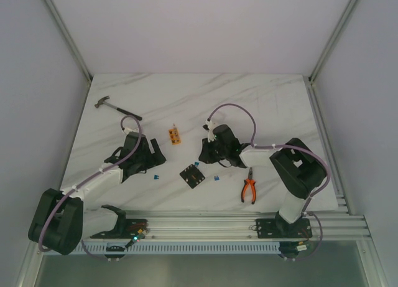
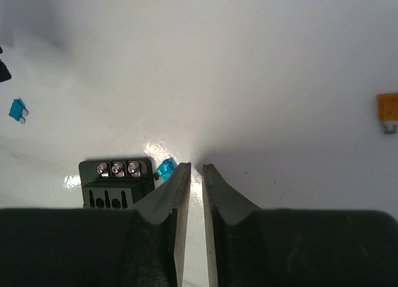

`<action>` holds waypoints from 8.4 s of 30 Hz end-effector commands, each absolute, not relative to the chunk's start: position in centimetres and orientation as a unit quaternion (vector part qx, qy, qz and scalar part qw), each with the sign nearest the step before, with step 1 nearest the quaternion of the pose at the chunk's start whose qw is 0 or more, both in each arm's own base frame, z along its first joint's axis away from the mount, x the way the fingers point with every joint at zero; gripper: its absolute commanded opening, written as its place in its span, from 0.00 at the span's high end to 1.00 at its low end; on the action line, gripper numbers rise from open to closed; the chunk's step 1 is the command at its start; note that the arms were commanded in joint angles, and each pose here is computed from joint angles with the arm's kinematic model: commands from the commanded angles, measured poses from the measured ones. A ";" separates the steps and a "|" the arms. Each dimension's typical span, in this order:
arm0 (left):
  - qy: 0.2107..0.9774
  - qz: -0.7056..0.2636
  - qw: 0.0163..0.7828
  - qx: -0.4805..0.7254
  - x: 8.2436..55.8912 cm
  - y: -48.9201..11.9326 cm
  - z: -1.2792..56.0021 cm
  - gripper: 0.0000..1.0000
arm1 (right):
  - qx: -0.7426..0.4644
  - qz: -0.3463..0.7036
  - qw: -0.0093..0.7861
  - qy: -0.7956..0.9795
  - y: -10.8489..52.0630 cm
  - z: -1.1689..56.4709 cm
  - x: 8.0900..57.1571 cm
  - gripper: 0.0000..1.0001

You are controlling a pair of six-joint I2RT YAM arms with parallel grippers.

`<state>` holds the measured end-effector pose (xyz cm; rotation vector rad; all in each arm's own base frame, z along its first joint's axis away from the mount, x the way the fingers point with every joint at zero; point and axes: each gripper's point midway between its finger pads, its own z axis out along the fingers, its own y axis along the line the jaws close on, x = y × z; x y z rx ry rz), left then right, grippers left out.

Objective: Snap on the fuse box
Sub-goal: Adjust the fuse at the center of the board, then pick up the fuse from the center of the board.

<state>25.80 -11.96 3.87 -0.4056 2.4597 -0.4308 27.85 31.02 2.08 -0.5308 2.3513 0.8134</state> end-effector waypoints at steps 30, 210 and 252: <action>0.931 -0.157 0.292 -0.156 25.3 -12.1 4.2 0.08 | -0.355 0.082 0.293 0.884 29.1 -1.4 26.5 0.56; 0.681 -0.410 0.599 0.101 27.4 -30.3 21.2 0.72 | -0.004 0.355 0.427 0.832 30.7 20.7 27.6 0.80; 0.677 -0.399 0.608 0.112 27.4 -30.0 21.4 1.00 | -0.005 0.393 0.432 0.811 31.3 22.0 27.0 0.70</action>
